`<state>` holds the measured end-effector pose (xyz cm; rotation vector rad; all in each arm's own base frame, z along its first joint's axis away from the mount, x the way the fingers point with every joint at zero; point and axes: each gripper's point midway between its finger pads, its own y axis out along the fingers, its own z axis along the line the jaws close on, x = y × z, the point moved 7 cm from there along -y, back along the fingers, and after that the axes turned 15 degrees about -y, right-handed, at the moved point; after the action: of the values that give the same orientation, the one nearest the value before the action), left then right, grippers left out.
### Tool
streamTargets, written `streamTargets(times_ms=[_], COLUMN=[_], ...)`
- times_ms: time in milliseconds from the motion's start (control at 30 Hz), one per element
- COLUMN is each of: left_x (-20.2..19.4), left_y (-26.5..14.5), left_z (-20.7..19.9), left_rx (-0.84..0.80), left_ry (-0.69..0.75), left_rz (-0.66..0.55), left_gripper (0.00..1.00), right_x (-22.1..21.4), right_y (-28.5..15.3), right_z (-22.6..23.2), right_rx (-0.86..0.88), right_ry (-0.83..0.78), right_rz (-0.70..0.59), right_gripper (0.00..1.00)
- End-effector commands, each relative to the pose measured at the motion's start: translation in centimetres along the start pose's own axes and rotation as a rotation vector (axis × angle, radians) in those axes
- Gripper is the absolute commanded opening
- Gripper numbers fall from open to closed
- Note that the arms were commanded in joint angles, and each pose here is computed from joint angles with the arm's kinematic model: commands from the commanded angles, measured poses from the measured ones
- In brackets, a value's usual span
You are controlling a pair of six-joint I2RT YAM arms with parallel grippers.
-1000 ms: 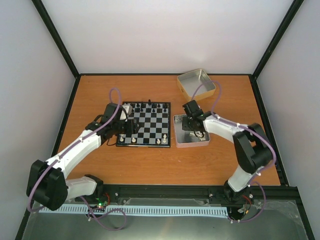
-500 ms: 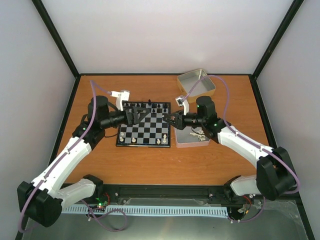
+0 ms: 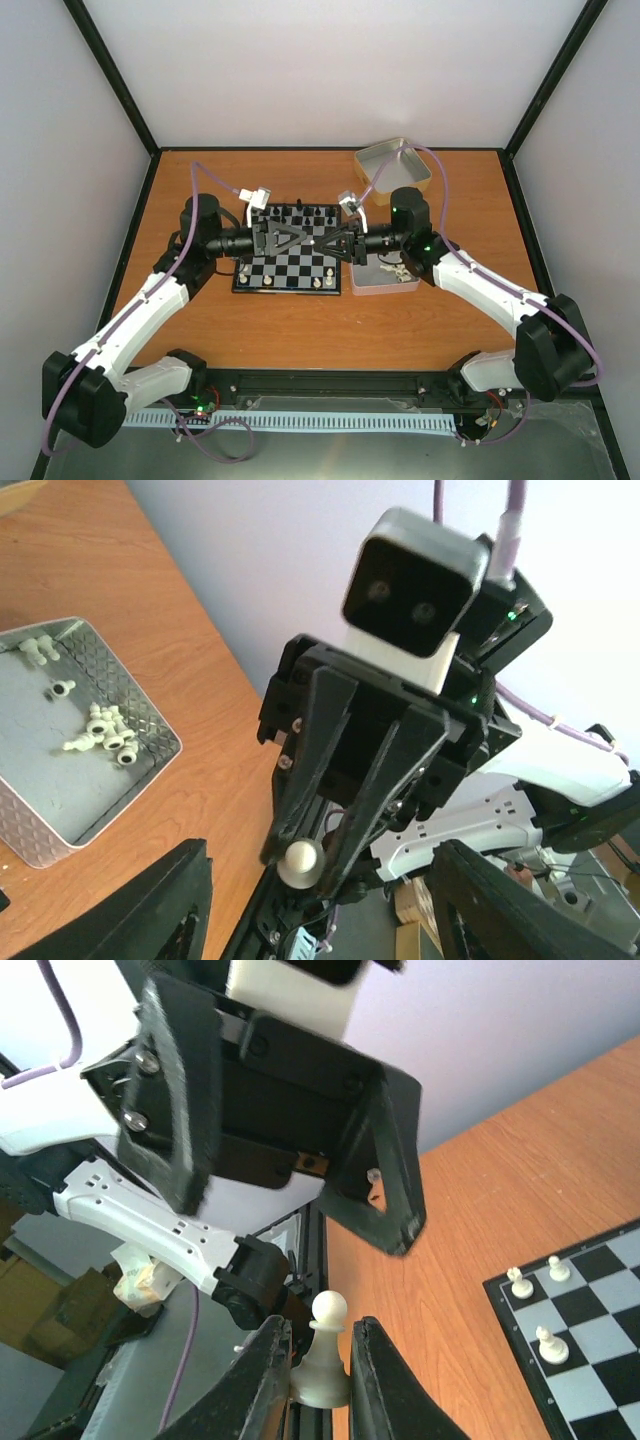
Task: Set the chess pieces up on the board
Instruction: Place the chess piece on the chessboard.
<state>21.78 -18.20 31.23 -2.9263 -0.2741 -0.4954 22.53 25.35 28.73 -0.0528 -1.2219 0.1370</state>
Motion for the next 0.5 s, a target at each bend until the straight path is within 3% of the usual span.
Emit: streamTargets(times_ms=[0, 467], left_x=[-0.1, -0.2], left_y=[0.3, 0.8], left_z=[-0.1, 0.8], left_rx=[-0.021, -0.042], left_ry=[-0.093, -0.183], left_rz=[0.061, 0.095], left_gripper=[0.59, 0.27], right_x=[1.6, 1.5], right_y=[0.3, 1.4], right_z=[0.9, -0.1], right_rx=[0.041, 0.011], right_ry=[-0.094, -0.105], right_rz=[-0.005, 0.049], right_gripper=[0.15, 0.13])
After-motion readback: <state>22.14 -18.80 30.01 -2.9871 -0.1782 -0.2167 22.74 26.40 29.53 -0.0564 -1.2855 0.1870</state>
